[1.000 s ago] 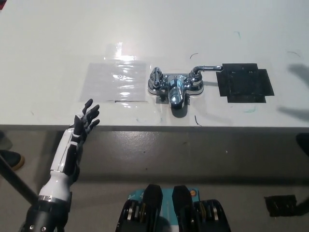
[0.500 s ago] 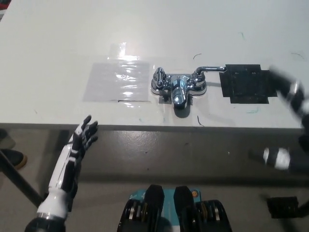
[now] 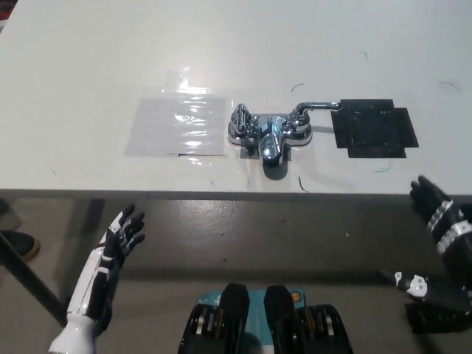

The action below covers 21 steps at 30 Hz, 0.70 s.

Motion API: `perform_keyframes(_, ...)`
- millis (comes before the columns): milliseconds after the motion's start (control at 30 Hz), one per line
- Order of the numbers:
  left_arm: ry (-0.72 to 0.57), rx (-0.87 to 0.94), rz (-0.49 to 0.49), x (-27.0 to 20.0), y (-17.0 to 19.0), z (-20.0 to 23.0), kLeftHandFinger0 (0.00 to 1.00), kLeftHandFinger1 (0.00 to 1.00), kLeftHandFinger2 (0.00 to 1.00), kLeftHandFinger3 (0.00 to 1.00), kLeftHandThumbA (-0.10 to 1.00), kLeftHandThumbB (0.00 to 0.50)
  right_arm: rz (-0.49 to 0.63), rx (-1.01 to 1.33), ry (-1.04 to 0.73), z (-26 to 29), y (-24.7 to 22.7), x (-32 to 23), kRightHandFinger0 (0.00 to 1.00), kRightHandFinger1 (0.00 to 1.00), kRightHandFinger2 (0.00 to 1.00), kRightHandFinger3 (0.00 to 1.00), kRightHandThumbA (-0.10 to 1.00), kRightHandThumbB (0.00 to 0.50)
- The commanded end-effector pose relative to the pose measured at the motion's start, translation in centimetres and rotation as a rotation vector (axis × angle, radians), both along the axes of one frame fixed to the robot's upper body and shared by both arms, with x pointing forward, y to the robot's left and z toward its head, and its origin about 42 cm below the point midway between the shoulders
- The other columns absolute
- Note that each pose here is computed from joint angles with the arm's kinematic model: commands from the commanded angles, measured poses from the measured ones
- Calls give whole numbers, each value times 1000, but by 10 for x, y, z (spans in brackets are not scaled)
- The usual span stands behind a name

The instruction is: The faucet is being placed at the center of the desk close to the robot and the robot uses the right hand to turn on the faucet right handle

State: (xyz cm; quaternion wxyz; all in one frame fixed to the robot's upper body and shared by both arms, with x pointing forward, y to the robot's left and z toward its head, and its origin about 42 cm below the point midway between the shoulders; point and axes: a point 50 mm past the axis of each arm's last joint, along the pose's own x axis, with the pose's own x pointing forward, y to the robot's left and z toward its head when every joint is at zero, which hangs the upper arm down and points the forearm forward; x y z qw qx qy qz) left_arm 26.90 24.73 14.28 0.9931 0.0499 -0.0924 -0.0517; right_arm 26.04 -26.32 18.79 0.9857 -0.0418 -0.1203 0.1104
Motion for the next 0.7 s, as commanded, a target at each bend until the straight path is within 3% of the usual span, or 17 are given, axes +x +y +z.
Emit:
perform_keyframes(0, -50, -5, -10, -4, 10, 13, 1000, 1000, 1000, 1000, 1000, 153, -34, 137, -10, -26, 3, -9, 1000, 1000, 1000, 1000, 1000, 223)
perform_keyframes(200, -32, 17, 18, -4, 24, 4, 1000, 1000, 1000, 1000, 1000, 135, 3, 169, 119, -71, 5, -12, 1000, 1000, 1000, 1000, 1000, 164)
perform_keyframes(333, -15, 12, 19, -5, 26, -1, 1000, 1000, 1000, 1000, 1000, 116, -4, 153, 155, -78, 10, -16, 1000, 1000, 1000, 1000, 1000, 205)
perform_keyframes(367, -1, 8, 25, -6, 25, -2, 1000, 1000, 1000, 1000, 1000, 136, -1, 153, 168, -80, 12, -16, 1000, 1000, 1000, 1000, 1000, 193)
perform_keyframes(667, 14, 9, 23, -9, 27, -11, 1000, 1000, 1000, 1000, 1000, 130, 2, 136, 174, -84, 17, -10, 1000, 1000, 1000, 1000, 1000, 196)
